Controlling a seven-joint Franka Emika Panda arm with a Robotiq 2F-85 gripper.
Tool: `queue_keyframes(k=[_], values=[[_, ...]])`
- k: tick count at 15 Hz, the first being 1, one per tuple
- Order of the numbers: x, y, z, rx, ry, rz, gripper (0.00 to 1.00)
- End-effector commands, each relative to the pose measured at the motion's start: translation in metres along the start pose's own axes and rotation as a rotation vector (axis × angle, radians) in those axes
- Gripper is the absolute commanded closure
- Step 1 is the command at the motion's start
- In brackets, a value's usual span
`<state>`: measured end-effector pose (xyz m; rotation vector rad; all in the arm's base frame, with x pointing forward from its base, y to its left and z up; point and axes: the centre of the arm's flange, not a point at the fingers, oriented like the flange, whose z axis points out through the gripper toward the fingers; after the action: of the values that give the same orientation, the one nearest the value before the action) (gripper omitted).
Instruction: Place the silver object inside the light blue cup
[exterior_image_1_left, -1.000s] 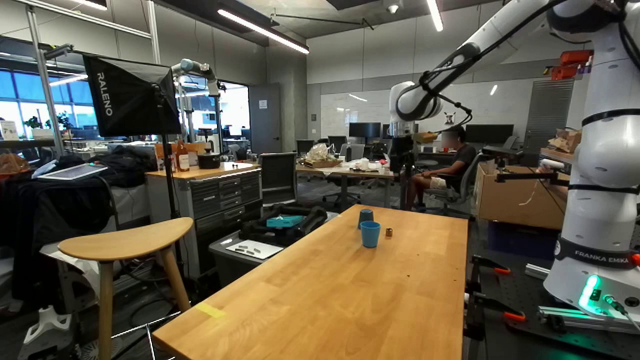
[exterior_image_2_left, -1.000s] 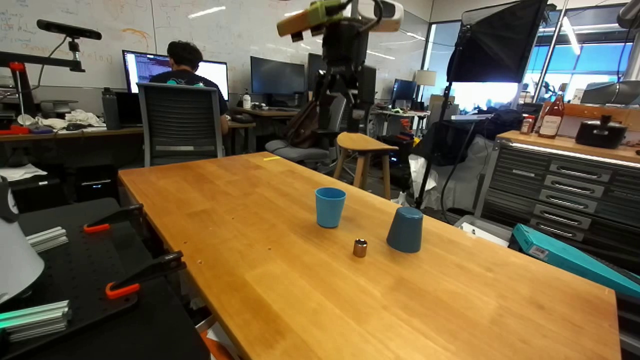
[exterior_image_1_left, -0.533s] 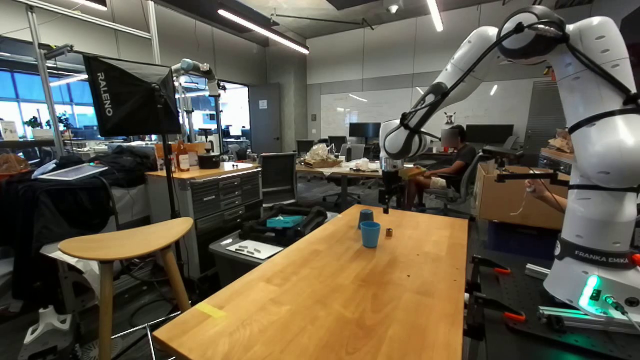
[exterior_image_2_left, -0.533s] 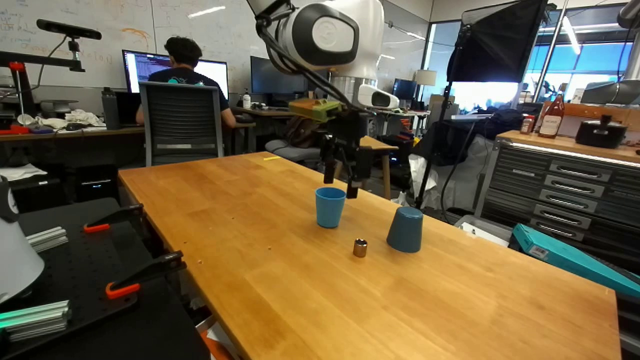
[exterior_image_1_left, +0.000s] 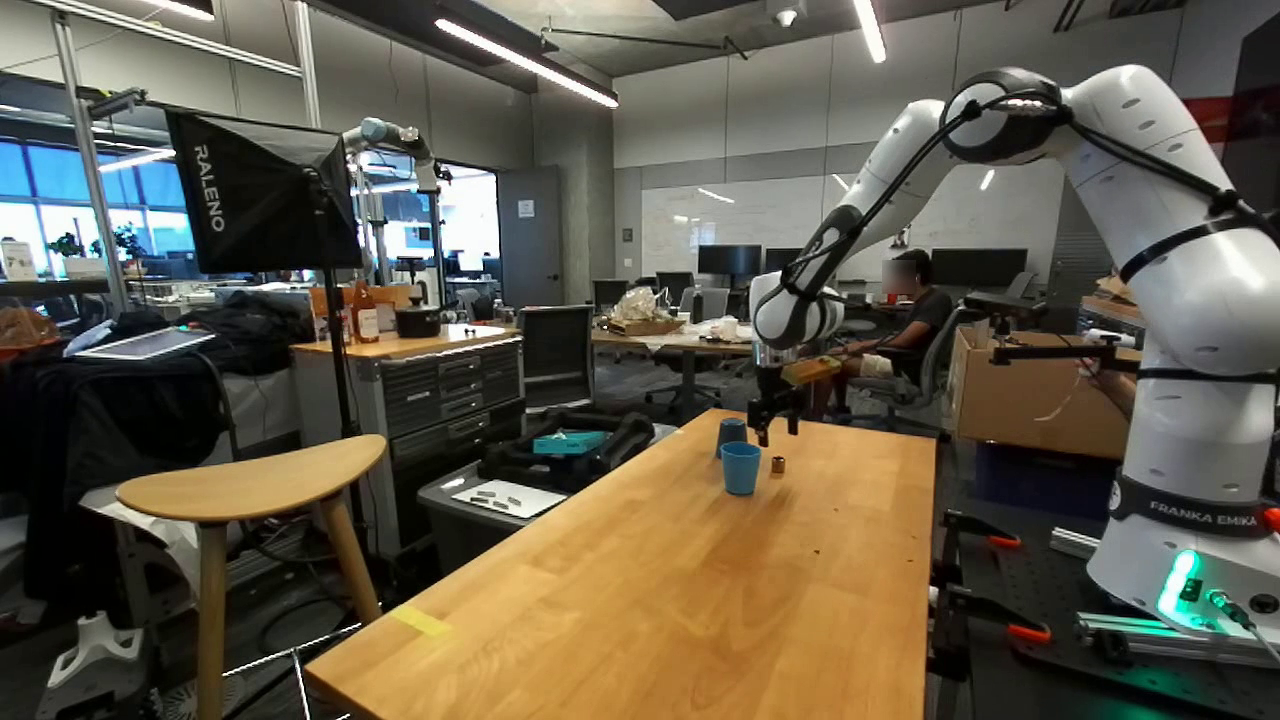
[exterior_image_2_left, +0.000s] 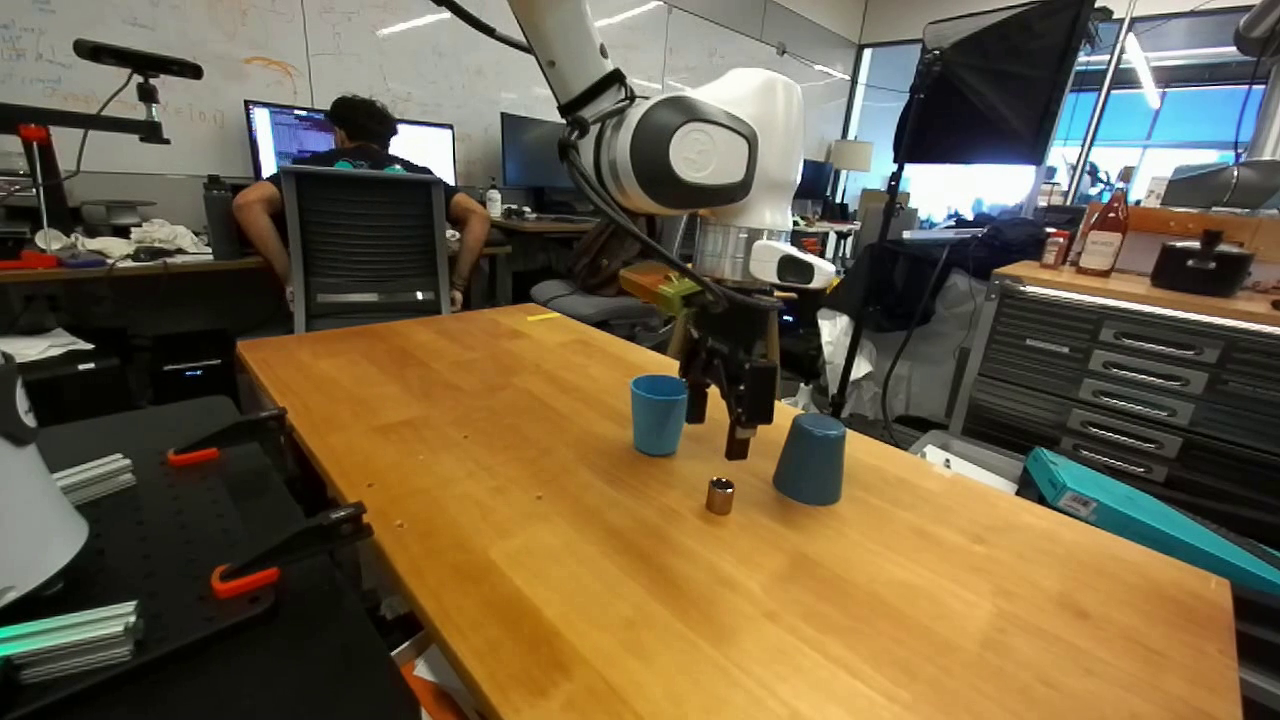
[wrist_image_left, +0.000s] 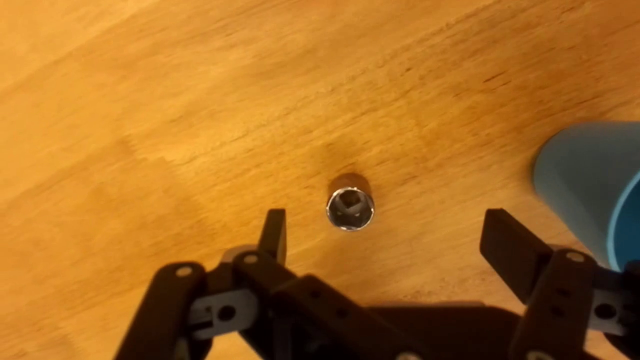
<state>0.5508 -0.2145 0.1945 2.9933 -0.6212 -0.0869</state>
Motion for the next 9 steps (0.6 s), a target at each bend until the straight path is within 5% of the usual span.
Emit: queue_keyframes(k=[1,9], values=[[-0.006,-0.007,0.004,-0.019,0.003,-0.005,0.0],[-0.003,-0.011,0.033,-0.031,0.027,0.069,0.0]])
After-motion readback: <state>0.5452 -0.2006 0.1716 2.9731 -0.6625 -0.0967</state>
